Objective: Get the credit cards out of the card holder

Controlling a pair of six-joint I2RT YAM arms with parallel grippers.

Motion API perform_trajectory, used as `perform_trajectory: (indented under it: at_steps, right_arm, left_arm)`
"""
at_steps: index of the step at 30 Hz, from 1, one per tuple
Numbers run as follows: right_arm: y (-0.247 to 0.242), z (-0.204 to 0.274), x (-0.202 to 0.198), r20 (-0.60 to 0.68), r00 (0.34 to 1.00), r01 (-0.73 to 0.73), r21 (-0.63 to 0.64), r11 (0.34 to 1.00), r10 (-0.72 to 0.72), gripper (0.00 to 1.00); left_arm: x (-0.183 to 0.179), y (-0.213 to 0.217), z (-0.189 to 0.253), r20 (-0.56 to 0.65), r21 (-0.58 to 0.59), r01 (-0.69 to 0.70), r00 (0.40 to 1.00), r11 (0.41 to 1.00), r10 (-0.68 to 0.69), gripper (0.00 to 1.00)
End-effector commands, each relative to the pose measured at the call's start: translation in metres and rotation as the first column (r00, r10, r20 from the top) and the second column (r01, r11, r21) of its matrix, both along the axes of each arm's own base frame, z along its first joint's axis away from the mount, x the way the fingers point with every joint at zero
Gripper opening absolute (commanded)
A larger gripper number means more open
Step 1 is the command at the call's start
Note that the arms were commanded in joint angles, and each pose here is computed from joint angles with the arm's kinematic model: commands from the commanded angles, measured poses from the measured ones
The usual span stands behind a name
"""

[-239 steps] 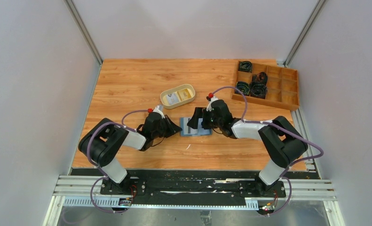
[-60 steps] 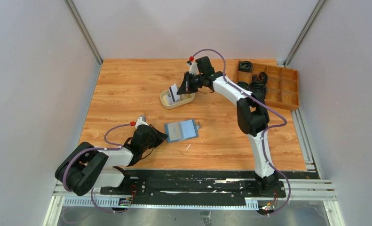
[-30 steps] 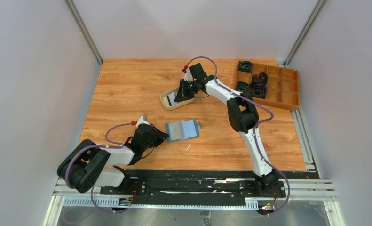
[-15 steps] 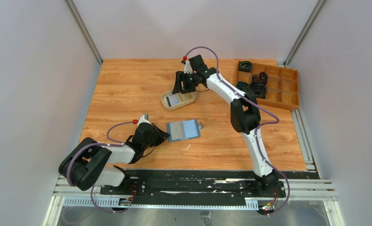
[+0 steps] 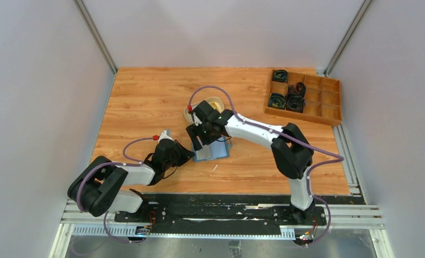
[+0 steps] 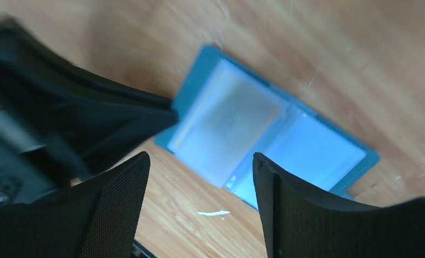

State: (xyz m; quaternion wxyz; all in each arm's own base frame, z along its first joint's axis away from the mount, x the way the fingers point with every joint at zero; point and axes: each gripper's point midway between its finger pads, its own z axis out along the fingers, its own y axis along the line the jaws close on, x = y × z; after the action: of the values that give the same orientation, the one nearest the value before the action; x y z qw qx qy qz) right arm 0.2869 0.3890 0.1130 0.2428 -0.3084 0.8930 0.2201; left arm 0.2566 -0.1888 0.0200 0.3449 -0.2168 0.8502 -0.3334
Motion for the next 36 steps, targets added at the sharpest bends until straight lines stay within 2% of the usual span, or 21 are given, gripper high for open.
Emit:
perform_trajectory:
  at_steps: [1, 6, 15, 19, 26, 36]
  right_arm:
    - [-0.023, -0.053, -0.012, -0.042, 0.997, 0.062, -0.176, 0.982, -0.071, 0.74]
    - [-0.019, -0.065, -0.016, -0.041, 0.996, 0.07, -0.219, 0.973, -0.081, 0.74]
    - [-0.009, -0.067, -0.014, -0.045, 0.995, 0.082, -0.207, 0.975, -0.093, 0.75]
    - [-0.009, -0.073, -0.009, -0.024, 0.992, 0.117, -0.232, 0.966, -0.125, 0.82]
    - [-0.006, -0.083, -0.009, -0.027, 0.991, 0.12, -0.262, 0.958, -0.132, 0.83]
    - [-0.035, -0.084, -0.008, 0.063, 0.992, 0.129, -0.392, 0.911, -0.114, 0.83]
  left_arm:
    - [-0.009, 0.005, -0.017, -0.059, 0.051, 0.012, 0.998, 0.999, -0.009, 0.0]
    - [-0.011, 0.007, -0.017, -0.058, 0.049, 0.011, 0.998, 0.999, -0.008, 0.0]
    - [-0.013, 0.008, -0.018, -0.059, 0.049, 0.01, 0.998, 0.999, -0.007, 0.0]
    - [-0.013, 0.008, -0.018, -0.059, 0.05, 0.012, 0.998, 0.999, -0.009, 0.0]
    - [-0.015, 0.007, -0.019, -0.061, 0.051, 0.017, 0.998, 0.999, -0.013, 0.0]
    - [-0.015, 0.007, -0.019, -0.063, 0.052, 0.015, 0.998, 0.999, -0.012, 0.0]
